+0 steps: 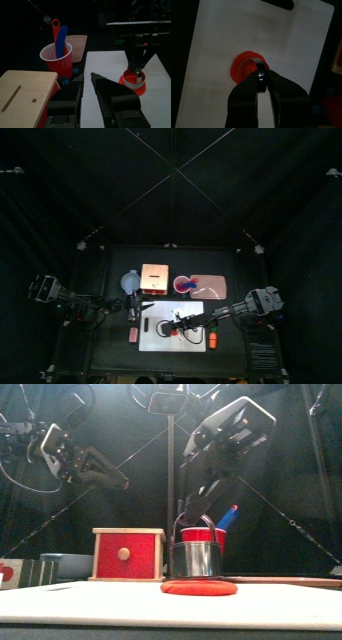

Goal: Get the cutter from the drawer then cut the dough then place the extra dough in the bowl
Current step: Cut the dough

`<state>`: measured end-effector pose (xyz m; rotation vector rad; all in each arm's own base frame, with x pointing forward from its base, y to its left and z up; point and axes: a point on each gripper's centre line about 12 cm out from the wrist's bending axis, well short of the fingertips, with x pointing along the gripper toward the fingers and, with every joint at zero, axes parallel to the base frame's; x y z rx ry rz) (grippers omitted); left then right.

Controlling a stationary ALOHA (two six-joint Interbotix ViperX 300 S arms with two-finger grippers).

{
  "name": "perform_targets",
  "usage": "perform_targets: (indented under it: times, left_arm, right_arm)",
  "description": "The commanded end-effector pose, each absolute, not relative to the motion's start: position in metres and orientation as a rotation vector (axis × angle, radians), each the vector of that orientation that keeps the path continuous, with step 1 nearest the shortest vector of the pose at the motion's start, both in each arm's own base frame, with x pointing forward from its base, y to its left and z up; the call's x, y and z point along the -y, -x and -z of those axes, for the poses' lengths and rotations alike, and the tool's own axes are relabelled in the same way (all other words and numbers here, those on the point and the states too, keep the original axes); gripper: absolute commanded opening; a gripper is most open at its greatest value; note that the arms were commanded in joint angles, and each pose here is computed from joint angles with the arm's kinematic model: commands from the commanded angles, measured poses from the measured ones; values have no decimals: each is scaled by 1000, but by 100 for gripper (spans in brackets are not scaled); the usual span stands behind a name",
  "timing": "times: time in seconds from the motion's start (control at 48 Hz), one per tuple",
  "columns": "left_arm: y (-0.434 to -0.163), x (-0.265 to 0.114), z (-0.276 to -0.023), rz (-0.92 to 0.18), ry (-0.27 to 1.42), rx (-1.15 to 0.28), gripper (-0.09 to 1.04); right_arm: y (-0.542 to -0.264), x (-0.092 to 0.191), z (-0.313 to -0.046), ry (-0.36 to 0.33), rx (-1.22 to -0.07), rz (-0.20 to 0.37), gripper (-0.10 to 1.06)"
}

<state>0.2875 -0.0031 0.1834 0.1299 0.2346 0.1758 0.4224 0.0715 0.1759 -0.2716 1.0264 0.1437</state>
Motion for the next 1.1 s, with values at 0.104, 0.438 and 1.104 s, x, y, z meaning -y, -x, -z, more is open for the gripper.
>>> perform_targets:
  times: [0.104, 0.438, 1.104]
  left_arm:
    - [-292, 3, -187, -181, -127, -222, 64]
    - [-295, 3, -191, -183, -126, -208, 65]
    - [-344, 40, -189, -170, -118, -123, 68]
  right_arm:
    - [-421, -72, -183, 253, -1000, -146, 45]
    - [-422, -74, -189, 255, -966, -151, 64]
    - [-315, -18, -207, 73, -222, -106, 81]
